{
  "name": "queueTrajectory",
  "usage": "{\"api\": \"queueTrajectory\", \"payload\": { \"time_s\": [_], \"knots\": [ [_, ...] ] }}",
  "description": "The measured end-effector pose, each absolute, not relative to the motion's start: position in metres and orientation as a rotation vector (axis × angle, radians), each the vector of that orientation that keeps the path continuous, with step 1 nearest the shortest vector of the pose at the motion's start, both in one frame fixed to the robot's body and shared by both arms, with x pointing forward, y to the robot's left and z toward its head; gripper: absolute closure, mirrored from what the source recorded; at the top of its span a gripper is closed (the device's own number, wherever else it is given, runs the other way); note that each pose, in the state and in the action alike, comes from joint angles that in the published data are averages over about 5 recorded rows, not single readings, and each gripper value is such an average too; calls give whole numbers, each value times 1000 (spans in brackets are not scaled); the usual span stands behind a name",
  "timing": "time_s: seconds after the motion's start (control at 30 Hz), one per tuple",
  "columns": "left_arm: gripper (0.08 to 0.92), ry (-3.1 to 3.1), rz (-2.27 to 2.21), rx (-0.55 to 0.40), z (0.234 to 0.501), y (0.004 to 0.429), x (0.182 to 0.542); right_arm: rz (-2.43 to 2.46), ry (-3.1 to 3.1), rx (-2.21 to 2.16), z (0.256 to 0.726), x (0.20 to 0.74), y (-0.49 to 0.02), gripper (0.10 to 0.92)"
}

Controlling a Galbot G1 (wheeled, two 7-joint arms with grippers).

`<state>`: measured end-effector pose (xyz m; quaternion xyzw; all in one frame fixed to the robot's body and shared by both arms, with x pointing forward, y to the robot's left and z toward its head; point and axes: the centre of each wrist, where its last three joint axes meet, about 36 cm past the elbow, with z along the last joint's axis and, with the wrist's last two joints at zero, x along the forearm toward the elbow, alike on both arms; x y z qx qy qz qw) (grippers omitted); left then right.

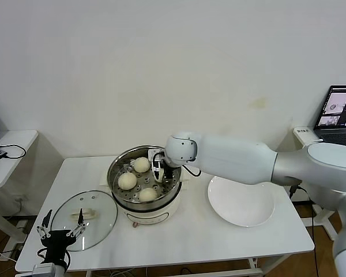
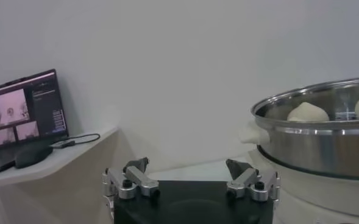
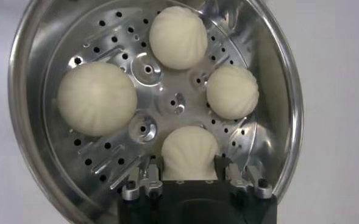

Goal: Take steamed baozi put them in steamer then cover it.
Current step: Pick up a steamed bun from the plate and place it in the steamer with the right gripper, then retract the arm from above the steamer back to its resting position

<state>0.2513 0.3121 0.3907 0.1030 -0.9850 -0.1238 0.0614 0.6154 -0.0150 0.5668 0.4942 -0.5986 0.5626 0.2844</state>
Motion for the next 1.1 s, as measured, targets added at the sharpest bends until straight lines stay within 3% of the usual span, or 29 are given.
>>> {"api": "queueTrajectory", "payload": {
  "time_s": [0.13,0.37,0.47,0.83,1.1],
  "knots": [
    [177,-2979,-373,312,391,312,251,1496,-1605,1320,565,615,-15,449],
    [177,-2976,-373,315,390,312,250,1473,-1617,1325,574,614,-18,256],
    [177,-2976,-373,317,390,313,250,1464,-1635,1327,586,615,-22,210],
    [177,-2982,-370,312,388,313,255,1400,-1779,1324,642,606,-72,199],
    [177,-2985,-382,321,386,316,258,1192,-2117,1309,633,573,-141,199]
  ]
}}
